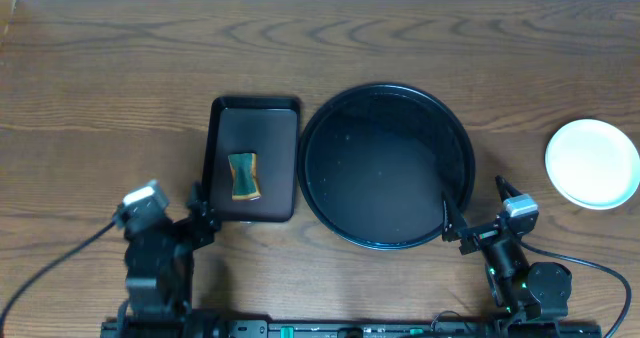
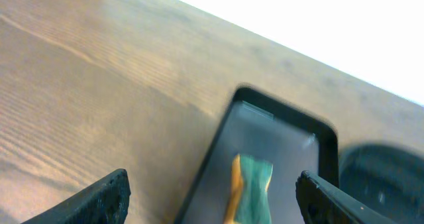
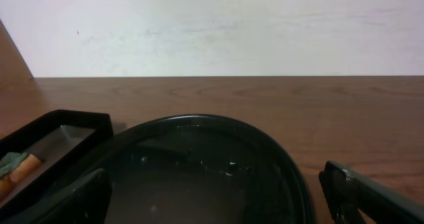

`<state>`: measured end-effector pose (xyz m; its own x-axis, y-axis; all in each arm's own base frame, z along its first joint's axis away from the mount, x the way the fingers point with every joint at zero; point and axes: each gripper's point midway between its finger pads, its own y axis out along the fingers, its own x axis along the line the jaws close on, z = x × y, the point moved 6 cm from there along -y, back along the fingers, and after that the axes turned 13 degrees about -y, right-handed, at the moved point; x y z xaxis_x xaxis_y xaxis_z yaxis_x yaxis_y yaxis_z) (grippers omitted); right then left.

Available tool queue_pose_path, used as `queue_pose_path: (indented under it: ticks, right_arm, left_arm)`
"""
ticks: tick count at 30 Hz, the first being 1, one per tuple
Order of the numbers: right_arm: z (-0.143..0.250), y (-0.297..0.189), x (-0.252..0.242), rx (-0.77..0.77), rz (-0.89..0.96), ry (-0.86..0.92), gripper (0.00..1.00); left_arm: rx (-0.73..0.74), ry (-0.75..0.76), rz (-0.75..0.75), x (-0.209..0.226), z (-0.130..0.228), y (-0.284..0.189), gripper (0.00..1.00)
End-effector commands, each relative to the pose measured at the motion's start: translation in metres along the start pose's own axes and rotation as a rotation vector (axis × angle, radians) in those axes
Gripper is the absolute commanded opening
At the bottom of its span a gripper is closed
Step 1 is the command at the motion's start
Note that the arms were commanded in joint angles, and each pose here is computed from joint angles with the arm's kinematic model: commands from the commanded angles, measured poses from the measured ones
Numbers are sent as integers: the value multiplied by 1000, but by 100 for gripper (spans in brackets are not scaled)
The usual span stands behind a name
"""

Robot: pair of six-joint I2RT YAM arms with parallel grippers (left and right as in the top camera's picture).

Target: Clean dirty plates on tray and stack at the side

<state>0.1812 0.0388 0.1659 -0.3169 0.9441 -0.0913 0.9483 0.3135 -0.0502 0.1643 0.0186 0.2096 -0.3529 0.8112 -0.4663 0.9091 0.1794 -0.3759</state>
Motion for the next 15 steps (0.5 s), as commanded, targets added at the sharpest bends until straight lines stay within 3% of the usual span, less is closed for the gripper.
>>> queue_pose_path:
  ticks: [1,6,15]
  right_arm:
    - [0,0,1,0,-1,-4,99]
    - [0,0,1,0,-1,-4,99]
    - [0,0,1,0,-1,-4,99]
  left_arm:
    - [-45,-27,49,8,8,-4,81]
    - [-116,-38,118,14,24,12,81]
    - [-109,-34,156,20,49,35,81]
